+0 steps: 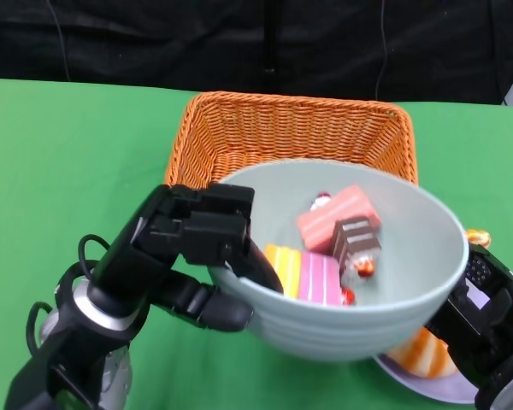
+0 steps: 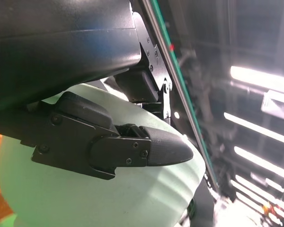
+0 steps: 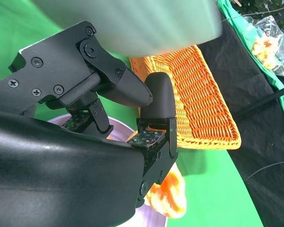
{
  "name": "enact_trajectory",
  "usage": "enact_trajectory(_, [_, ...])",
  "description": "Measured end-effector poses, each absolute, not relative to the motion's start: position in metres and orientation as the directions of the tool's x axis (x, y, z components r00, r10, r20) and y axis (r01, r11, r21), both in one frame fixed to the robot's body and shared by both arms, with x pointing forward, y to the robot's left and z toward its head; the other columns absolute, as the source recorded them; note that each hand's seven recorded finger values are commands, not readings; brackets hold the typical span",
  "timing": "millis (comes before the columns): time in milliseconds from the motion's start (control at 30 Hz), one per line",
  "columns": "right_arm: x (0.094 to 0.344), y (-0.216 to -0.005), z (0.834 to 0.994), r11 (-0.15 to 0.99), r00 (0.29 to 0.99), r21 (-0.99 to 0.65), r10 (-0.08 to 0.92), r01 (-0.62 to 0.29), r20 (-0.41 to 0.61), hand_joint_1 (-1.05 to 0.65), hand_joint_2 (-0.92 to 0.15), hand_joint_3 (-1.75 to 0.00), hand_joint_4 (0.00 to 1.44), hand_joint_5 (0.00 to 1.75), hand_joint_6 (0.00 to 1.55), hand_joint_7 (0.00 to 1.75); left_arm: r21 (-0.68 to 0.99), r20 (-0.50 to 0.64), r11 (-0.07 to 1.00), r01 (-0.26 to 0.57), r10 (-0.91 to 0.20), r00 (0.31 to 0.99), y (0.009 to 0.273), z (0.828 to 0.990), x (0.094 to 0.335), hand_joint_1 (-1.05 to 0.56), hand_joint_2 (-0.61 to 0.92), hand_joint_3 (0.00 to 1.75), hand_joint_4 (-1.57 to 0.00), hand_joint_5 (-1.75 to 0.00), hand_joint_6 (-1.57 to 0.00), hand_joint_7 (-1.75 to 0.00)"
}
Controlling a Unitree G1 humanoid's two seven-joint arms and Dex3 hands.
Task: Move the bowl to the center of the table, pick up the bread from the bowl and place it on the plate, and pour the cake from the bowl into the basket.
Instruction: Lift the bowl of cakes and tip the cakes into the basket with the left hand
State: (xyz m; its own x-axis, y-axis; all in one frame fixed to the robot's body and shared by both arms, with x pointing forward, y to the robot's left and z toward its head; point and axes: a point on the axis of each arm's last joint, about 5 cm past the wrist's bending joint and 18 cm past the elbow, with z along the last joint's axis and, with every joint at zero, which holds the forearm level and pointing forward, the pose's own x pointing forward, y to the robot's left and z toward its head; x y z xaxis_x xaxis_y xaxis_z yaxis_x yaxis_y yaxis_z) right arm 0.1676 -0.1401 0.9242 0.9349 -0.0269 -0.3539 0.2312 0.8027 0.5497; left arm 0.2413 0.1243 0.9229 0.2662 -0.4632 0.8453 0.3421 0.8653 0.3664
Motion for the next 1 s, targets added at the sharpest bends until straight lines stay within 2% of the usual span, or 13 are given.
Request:
enact_trajectory(133, [0.168,-0.140,0.924,0.803,0.935,0.549,-0.028,0.231,-0.353,-0.09,-0.69,-1.14,0.82,1.75,0.59,1.74,0.347,0.832,0.871,0.347,-0.457,0.314,0.119,0.921,0.239,-0.73,0.92,0.50,-1.03,-1.61,-1.03,-1.12])
enact_trajectory(500, [0.168,-0.140,0.925,0.802,0.935,0.549,-0.032,0.234,-0.352,-0.09,-0.71,-1.12,0.83,1.75,0.59,1.75,0.293,0.847,0.895,0.336,-0.406,0.343,0.114,0.921,0.239,-0.67,0.92,0.48,-1.02,-1.64,-1.02,-1.10])
enact_trajectory(533, [0.169,-0.141,0.925,0.802,0.935,0.549,-0.033,0.235,-0.353,-0.08,-0.71,-1.12,0.83,1.75,0.60,1.74,0.283,0.850,0.898,0.337,-0.398,0.346,0.112,0.921,0.239,-0.77,0.92,0.49,-1.00,-1.62,-1.01,-1.10])
enact_trajectory(600, [0.170,-0.141,0.924,0.800,0.934,0.550,-0.035,0.240,-0.357,-0.08,-0.72,-1.12,0.83,1.75,0.60,1.74,0.239,0.854,0.913,0.329,-0.359,0.376,0.107,0.917,0.239,-0.83,0.92,0.53,-1.00,-1.59,-1.00,-1.11])
enact_trajectory(767, [0.173,-0.145,0.923,0.791,0.932,0.557,-0.049,0.255,-0.358,-0.08,-0.74,-1.10,0.84,1.75,0.61,1.72,0.154,0.862,0.936,0.315,-0.283,0.421,0.091,0.916,0.239,-0.87,0.92,0.59,-1.04,-1.59,-1.01,-1.13])
enact_trajectory(900, [0.174,-0.147,0.922,0.780,0.930,0.566,-0.056,0.268,-0.364,-0.09,-0.76,-1.04,0.85,1.75,0.63,1.71,0.129,0.859,0.954,0.269,-0.243,0.451,0.086,0.915,0.239,-0.80,0.92,0.58,-0.98,-1.73,-0.97,-1.18])
enact_trajectory(1000, [0.175,-0.148,0.921,0.776,0.926,0.565,-0.065,0.281,-0.372,-0.09,-0.76,-1.02,0.85,1.75,0.64,1.70,0.105,0.857,0.962,0.252,-0.216,0.468,0.084,0.915,0.239,-0.73,0.92,0.45,-0.94,-1.74,-0.95,-1.16])
